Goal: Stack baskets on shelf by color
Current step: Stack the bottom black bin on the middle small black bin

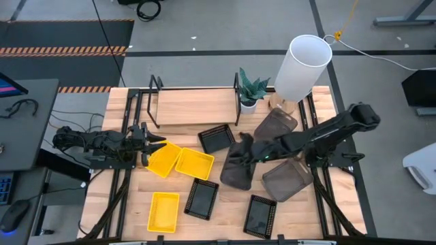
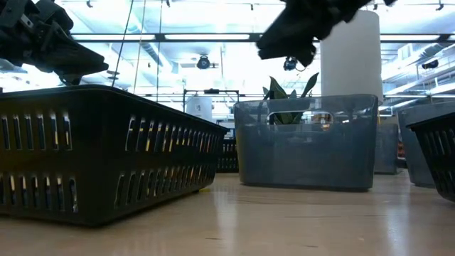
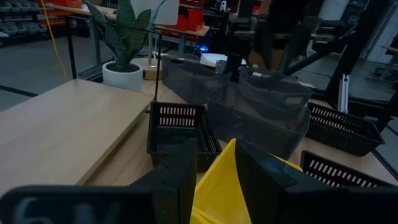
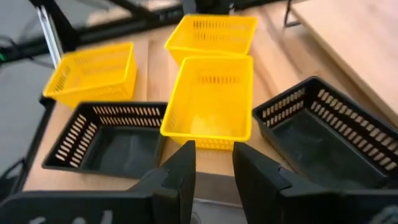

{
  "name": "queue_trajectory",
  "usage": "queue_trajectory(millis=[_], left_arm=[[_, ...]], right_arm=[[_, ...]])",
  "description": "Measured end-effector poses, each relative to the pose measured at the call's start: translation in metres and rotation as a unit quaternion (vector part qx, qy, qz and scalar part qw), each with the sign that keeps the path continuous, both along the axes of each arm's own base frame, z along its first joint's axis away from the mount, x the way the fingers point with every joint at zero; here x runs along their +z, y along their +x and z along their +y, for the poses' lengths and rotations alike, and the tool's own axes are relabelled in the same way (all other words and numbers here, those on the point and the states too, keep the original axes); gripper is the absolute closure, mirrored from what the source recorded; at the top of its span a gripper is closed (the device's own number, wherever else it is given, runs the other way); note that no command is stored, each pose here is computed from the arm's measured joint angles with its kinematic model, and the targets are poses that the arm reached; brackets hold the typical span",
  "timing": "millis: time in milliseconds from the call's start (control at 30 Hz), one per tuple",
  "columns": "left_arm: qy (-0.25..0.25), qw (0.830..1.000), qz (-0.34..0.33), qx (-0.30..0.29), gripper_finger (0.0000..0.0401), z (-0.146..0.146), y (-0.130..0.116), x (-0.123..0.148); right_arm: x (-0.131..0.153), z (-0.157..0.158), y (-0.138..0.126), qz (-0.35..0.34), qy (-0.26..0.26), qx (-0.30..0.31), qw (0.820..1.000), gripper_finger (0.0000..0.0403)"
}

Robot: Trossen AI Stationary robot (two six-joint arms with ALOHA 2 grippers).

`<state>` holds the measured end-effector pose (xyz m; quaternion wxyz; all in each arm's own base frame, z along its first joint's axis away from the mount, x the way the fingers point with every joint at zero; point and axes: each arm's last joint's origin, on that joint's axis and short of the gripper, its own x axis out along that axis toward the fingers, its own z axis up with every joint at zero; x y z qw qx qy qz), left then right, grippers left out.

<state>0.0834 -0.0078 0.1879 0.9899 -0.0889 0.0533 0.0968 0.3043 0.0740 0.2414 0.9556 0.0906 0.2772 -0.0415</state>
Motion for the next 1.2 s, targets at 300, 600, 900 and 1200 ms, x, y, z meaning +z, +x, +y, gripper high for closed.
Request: queue_trajectory(millis=[300, 600, 900, 1200], left_arm=[[0.000, 1.000, 0.000, 0.000, 0.0284, 0.000, 0.000, 0.000], [0.000, 1.000, 0.000, 0.000, 0.0284, 0.000, 0.000, 0.000], [0.000, 1.000, 0.000, 0.000, 0.0284, 0.000, 0.000, 0.000], [0.000, 1.000, 0.000, 0.000, 0.0284, 0.000, 0.000, 0.000]], right_arm=[[0.010, 0.036, 0.039, 0.064, -0.030, 0.046, 0.996, 0.0291], [0.002, 0.086, 0.062, 0.104, -0.055, 0.106, 0.987, 0.0291], [0.000, 0.129, 0.088, 0.153, -0.087, 0.146, 0.973, 0.0291], [-0.023, 0.155, 0.112, 0.174, -0.165, 0.220, 0.946, 0.0291]])
